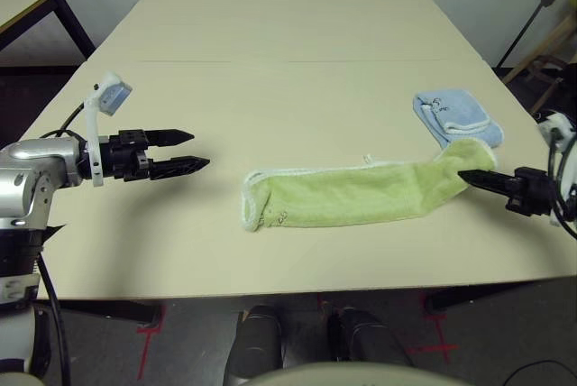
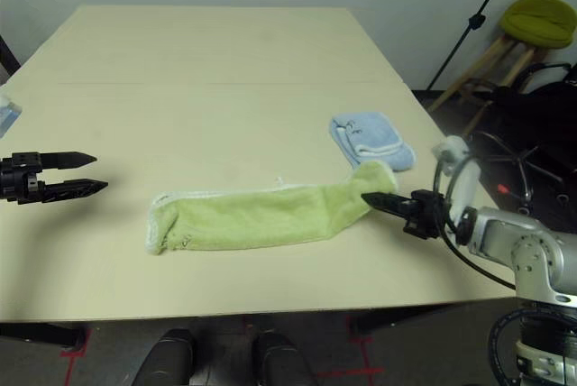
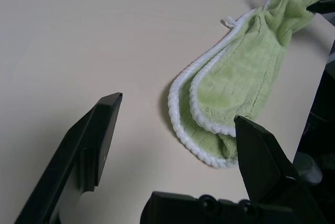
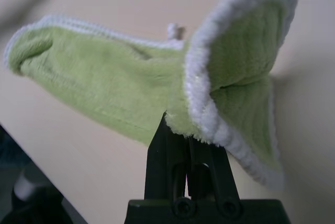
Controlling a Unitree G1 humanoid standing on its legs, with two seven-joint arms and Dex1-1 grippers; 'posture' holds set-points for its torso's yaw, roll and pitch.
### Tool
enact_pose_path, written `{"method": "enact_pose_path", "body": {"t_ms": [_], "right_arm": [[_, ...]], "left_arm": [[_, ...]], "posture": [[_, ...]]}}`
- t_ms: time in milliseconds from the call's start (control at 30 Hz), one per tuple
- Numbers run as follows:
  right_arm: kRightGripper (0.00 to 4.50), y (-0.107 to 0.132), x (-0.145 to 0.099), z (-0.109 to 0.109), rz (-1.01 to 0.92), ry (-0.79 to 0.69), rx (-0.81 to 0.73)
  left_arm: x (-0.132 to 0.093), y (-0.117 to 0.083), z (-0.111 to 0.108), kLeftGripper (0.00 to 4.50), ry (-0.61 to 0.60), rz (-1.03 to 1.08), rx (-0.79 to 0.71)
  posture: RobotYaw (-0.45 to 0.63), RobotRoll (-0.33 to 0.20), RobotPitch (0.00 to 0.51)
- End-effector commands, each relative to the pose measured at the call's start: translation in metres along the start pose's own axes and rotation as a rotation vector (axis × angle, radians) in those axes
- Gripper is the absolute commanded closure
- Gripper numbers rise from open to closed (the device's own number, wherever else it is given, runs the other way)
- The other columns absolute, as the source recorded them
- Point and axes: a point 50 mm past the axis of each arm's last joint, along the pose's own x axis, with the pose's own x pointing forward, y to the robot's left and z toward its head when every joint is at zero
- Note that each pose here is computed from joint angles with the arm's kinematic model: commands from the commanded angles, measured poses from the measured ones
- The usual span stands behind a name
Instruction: Fold the towel and set it aside.
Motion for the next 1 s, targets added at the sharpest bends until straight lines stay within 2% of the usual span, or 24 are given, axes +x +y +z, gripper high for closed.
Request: {"method": "enact_pose_path", "body": {"t_ms": [33,267,467,667,933,1000], "right_arm": [[4.47,0.015,0.012,0.004,0.085,0.053,-0.068],[4.47,0.038,0.045,0.009,0.218,0.076,-0.127],[4.47,0.043,0.066,-0.002,0.238,0.116,-0.129],[4.47,0.039,0.075,-0.02,0.231,0.186,-0.126],[4.47,0.039,0.08,-0.023,0.215,0.182,-0.137],[4.05,0.041,0.081,-0.022,0.222,0.179,-0.145]], "left_arm": [[-0.005,-0.001,0.0,0.0,0.001,0.014,-0.002],[-0.004,-0.003,-0.002,0.0,-0.001,0.017,-0.01],[-0.005,-0.003,0.0,0.0,0.0,0.02,-0.009],[-0.004,-0.005,-0.001,0.0,0.006,0.008,-0.014],[-0.002,-0.006,-0.001,0.0,0.002,0.015,-0.017],[-0.002,-0.005,-0.001,0.0,0.003,0.017,-0.016]], "posture": [[0.14,0.0,0.129],[0.14,0.0,0.13],[0.15,0.0,0.131],[0.16,0.0,0.131],[0.16,0.0,0.13],[0.16,0.0,0.129]]}}
